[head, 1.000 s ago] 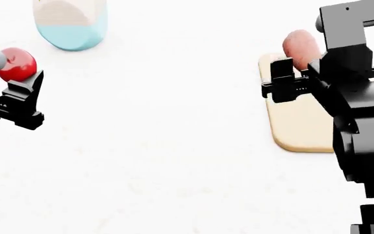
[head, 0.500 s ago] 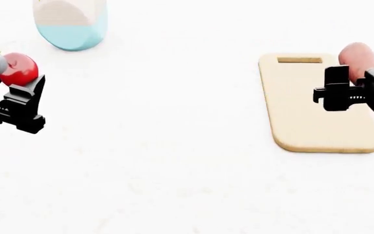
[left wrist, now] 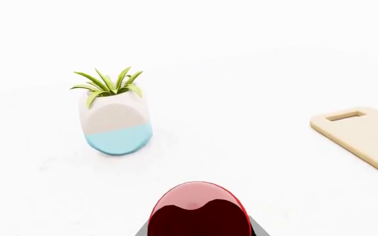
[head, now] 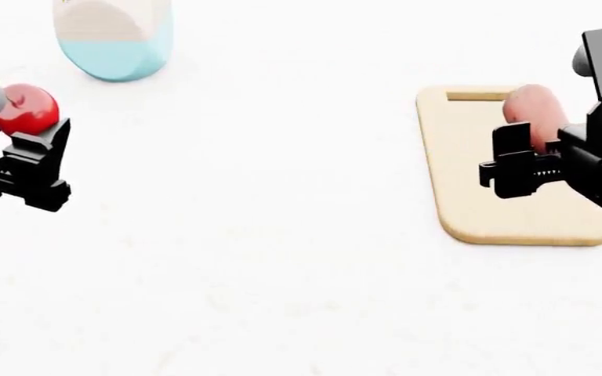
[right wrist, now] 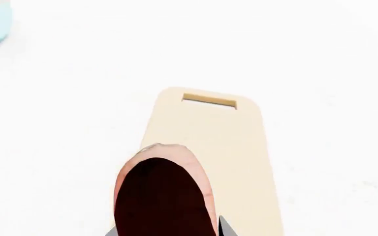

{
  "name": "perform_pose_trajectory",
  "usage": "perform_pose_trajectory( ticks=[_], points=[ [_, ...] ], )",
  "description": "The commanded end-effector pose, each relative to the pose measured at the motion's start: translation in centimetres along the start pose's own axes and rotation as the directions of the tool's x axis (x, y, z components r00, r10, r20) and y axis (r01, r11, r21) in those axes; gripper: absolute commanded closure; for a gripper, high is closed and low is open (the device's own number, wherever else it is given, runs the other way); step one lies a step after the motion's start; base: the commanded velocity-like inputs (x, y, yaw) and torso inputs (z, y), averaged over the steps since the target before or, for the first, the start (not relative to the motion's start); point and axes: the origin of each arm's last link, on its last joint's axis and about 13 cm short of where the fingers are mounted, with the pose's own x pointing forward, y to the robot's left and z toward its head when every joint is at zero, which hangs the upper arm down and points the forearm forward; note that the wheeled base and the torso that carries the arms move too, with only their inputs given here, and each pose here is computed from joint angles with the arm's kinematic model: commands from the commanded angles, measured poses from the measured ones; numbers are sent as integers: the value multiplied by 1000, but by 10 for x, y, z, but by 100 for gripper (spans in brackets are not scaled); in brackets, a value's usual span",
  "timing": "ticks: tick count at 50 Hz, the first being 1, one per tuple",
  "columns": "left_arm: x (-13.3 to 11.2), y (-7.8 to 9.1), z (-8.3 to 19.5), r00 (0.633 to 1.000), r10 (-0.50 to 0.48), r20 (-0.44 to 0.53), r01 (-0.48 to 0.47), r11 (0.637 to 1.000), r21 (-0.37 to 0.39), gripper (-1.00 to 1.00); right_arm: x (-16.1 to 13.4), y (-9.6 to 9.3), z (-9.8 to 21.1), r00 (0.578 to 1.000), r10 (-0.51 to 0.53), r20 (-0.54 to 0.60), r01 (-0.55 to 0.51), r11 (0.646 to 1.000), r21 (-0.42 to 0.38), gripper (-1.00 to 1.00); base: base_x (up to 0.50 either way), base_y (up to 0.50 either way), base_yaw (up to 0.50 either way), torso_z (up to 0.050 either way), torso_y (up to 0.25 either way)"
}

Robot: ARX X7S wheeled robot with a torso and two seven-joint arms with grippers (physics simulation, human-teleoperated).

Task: Place the cherry and the sweet potato on separate cutting boards.

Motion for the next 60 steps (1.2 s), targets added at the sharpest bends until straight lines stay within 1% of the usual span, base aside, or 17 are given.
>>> perform_pose_trajectory(
  ticks=[1, 7, 8, 12, 15, 17, 22, 36, 40, 43, 47, 48, 49, 51, 52, 55, 60],
  points=[
    [0, -3, 0, 1000, -2, -1, 2, 1000, -12, 100, 0, 1, 7, 999, 35, 39, -35, 999, -13, 100, 0, 0, 0, 0, 0],
    [-3, -2, -1, 1000, -13, 0, 13, 1000, 9, 100, -1, 1, 3, 1000, 23, 10, -22, 1000, -22, 100, 0, 0, 0, 0, 0],
    [-3, -2, -1, 1000, -14, 3, 14, 1000, 0, 100, -1, 0, 3, 1000, 19, 13, -19, 1000, -25, 100, 0, 0, 0, 0, 0],
    [-3, -2, 1, 1000, -17, 7, 17, 1000, 8, 100, 1, 0, 8, 998, 9, 62, -8, 1000, -18, 100, 0, 0, 0, 0, -38],
    [-3, -2, 0, 1000, -22, 9, 22, 1000, 13, 100, 1, -1, 10, 997, 5, 73, -3, 1000, -22, 100, 0, 0, 0, 0, -78],
    [-3, -2, 0, 1000, -22, 9, 22, 1000, 17, 100, 2, -2, 12, 996, -1, 88, 2, 1000, -9, 100, 0, 0, 0, 3, -118],
    [-4, 0, 0, 1000, -19, 10, 19, 1000, 18, 100, 1, -1, 11, 998, 5, 65, -5, 1000, -1, 100, 0, 0, 0, 4, -143],
    [-3, -1, -1, 1000, -19, 9, 19, 1000, 13, 100, 1, 0, 9, 998, 4, 59, -6, 999, 40, 100, -1, 0, 0, 4, -142],
    [-3, -1, -1, 1000, -21, 9, 21, 1000, 16, 100, 1, 0, 9, 998, 4, 57, -6, 999, 36, 100, 0, 0, 0, 4, -142],
    [-3, -1, -1, 1000, -19, 9, 19, 1000, 13, 100, 2, -1, 12, 995, -23, 93, 20, 999, 34, 100, -3, 0, 0, 4, -145],
    [-3, -1, -1, 1000, -20, 8, 20, 1000, 12, 100, 3, -4, 18, 988, -62, 138, 54, 997, 60, 100, 0, 0, 0, 4, -144],
    [-2, -1, -1, 1000, -20, 8, 20, 1000, 11, 100, 3, -6, 20, 981, -88, 175, 80, 995, 53, 100, 0, 0, 0, 4, -143],
    [-2, -1, -1, 1000, -19, 9, 19, 1000, 11, 100, 4, -7, 22, 978, -97, 182, 86, 994, 67, 100, 0, 0, 0, 4, -145],
    [-2, -1, -1, 1000, -21, 8, 21, 1000, 9, 100, 4, -9, 26, 973, -111, 201, 105, 994, 39, 100, 0, 0, 0, 4, -145],
    [-2, -1, -1, 1000, -22, 7, 22, 1000, 8, 100, 4, -10, 28, 968, -118, 221, 111, 993, 41, 100, 0, 0, 0, 4, -143],
    [-2, -1, -2, 1000, -23, 9, 23, 1000, 5, 100, 4, -11, 35, 960, -103, 261, 102, 995, 17, 100, -3, 0, 0, 4, -143],
    [-3, -1, -4, 1000, -22, 8, 22, 1000, 1, 100, 4, -9, 34, 967, -67, 247, 70, 998, 0, 100, 0, 0, 0, 4, -142]
  ],
)
